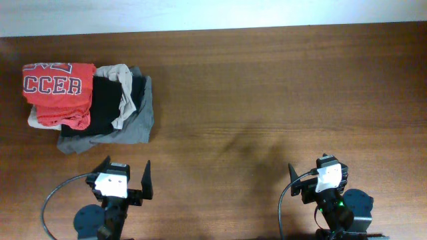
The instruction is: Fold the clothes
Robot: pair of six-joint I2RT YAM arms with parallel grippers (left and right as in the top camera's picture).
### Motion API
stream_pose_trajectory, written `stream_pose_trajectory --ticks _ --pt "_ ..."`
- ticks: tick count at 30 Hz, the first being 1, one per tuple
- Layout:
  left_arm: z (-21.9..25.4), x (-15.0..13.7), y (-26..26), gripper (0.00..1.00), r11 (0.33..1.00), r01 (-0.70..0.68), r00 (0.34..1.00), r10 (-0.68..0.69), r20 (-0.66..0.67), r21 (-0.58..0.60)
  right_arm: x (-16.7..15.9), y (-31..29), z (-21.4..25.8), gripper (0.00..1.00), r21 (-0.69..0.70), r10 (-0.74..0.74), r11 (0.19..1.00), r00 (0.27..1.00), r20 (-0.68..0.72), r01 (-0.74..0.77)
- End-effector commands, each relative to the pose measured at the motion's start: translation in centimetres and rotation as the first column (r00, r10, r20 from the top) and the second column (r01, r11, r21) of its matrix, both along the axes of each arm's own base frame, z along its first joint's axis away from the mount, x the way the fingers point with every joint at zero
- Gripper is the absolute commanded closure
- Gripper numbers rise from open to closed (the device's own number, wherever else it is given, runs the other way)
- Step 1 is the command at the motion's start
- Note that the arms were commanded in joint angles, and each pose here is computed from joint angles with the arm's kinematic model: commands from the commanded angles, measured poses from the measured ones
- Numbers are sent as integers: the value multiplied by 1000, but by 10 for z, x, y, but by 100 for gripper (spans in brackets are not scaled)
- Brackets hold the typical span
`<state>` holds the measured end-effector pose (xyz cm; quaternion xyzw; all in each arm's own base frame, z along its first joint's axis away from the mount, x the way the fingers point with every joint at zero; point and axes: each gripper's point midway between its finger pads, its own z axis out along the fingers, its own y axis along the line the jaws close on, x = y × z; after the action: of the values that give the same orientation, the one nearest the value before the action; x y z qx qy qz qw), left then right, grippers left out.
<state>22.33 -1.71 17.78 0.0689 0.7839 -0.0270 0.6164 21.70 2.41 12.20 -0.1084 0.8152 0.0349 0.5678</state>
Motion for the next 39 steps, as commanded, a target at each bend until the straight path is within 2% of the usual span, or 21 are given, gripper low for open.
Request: stream_pose_trajectory --ticks 1,11,39 --pt "-7 0 -1 1 999 -1 1000 1 17 -40 0 -1 -1 1 7 -7 1000 1000 1 7" --pt "-43 4 -1 1 999 -3 999 1 -40 -44 0 -1 -1 1 7 -7 1000 1000 1 7" --pt "-43 4 -1 1 999 -2 999 0 -41 -44 0 -1 -1 1 7 -7 1000 1000 1 7"
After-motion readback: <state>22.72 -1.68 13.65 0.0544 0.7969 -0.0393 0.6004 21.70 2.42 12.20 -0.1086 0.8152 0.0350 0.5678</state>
